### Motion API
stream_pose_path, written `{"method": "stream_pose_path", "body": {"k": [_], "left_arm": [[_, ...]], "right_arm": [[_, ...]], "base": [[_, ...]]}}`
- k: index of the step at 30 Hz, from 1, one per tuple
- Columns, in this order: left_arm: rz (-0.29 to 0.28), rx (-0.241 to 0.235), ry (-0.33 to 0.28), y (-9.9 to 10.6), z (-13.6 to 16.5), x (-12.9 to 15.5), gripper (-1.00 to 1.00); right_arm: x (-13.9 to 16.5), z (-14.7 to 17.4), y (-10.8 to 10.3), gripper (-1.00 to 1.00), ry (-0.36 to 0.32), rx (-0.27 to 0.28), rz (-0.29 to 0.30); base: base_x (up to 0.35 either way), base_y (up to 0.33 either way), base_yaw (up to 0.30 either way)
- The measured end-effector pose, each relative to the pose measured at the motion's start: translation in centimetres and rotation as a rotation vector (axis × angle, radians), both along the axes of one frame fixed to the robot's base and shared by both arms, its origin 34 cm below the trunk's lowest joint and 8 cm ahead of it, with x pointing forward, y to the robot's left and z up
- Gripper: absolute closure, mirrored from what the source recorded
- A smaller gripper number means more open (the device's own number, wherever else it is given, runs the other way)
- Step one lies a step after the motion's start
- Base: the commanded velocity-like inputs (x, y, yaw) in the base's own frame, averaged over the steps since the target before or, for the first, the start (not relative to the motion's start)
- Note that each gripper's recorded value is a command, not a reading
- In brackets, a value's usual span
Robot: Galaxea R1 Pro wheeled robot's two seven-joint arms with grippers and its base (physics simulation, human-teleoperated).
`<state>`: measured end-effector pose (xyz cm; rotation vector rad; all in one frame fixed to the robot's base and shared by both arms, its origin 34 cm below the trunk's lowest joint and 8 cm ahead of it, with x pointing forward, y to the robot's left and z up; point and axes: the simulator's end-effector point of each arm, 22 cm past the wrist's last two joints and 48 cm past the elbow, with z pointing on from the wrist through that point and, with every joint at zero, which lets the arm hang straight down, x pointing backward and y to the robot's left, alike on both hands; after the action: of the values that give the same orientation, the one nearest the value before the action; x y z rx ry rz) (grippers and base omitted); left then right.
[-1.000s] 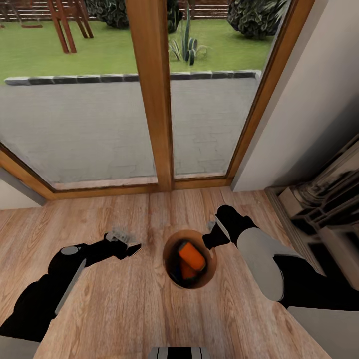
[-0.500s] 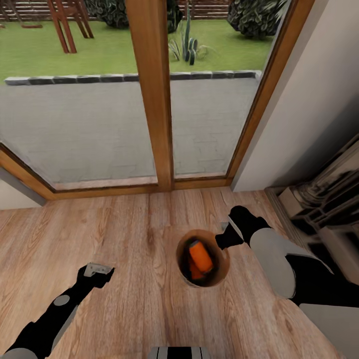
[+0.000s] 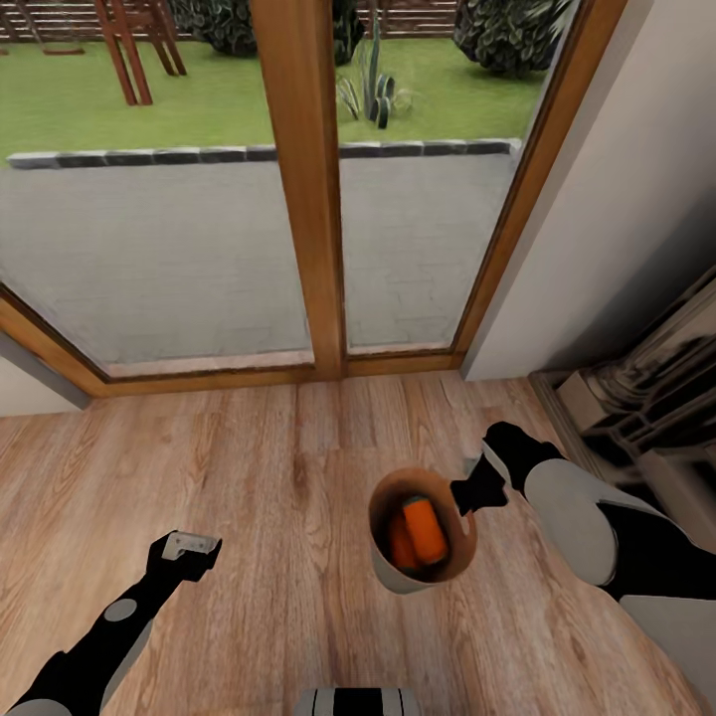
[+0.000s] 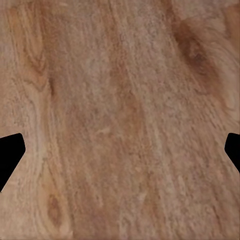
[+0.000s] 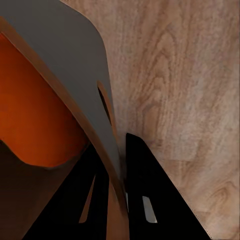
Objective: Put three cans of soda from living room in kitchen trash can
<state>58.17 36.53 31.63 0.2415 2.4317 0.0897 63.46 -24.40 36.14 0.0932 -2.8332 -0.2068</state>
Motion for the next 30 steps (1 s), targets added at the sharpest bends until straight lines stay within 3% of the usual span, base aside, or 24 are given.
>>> {"method": "stream_pose_path", "body": {"k": [30], "left_arm": [[-0.004, -0.002, 0.000, -0.1, -3.4, -0.7, -1.00]], "right_arm": [[-0.8, -3.4, -0.5, 1.00, 0.001, -0.009, 0.001]], "base": [[0.000, 0.000, 0.000]]}}
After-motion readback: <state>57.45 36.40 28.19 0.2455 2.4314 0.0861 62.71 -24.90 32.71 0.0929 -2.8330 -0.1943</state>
